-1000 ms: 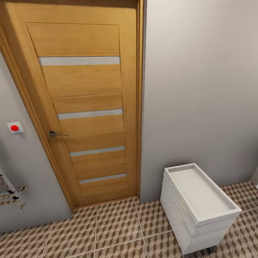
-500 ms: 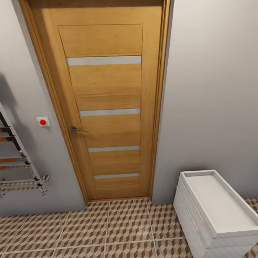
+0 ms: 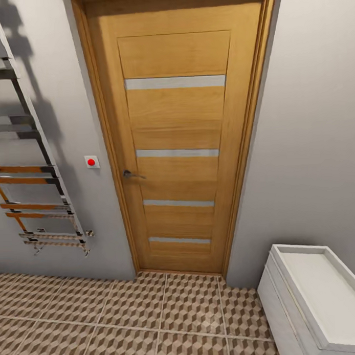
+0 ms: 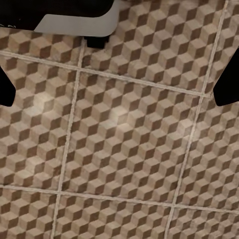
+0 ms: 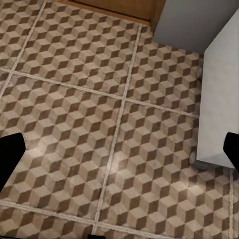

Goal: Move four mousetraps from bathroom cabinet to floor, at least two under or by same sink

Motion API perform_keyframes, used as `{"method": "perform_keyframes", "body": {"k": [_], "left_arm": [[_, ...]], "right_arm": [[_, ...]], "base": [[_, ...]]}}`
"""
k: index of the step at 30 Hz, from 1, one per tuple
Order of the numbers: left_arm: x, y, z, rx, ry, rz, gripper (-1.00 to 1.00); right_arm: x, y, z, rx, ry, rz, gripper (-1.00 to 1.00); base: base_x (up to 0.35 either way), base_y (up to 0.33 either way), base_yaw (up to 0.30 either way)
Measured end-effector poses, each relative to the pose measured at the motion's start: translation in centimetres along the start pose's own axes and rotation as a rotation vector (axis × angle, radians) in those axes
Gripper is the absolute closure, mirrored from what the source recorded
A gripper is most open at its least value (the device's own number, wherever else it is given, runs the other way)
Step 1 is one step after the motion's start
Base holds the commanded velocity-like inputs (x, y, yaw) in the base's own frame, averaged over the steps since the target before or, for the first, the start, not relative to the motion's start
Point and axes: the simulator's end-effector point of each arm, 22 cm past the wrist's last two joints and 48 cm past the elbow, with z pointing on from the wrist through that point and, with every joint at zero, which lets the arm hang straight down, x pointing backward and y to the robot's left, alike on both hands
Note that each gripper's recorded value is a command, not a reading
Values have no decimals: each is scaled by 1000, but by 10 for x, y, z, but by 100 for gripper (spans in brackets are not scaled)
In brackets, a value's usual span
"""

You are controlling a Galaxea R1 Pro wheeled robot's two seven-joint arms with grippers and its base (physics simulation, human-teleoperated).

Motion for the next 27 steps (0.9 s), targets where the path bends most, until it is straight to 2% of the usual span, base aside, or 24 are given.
{"method": "perform_keyframes", "body": {"k": [27], "left_arm": [[0,0,0,0,-1,0,-100]], "right_arm": [[-1,2,0,-3,-1,2,-100]], "base": [[0,0,289]]}}
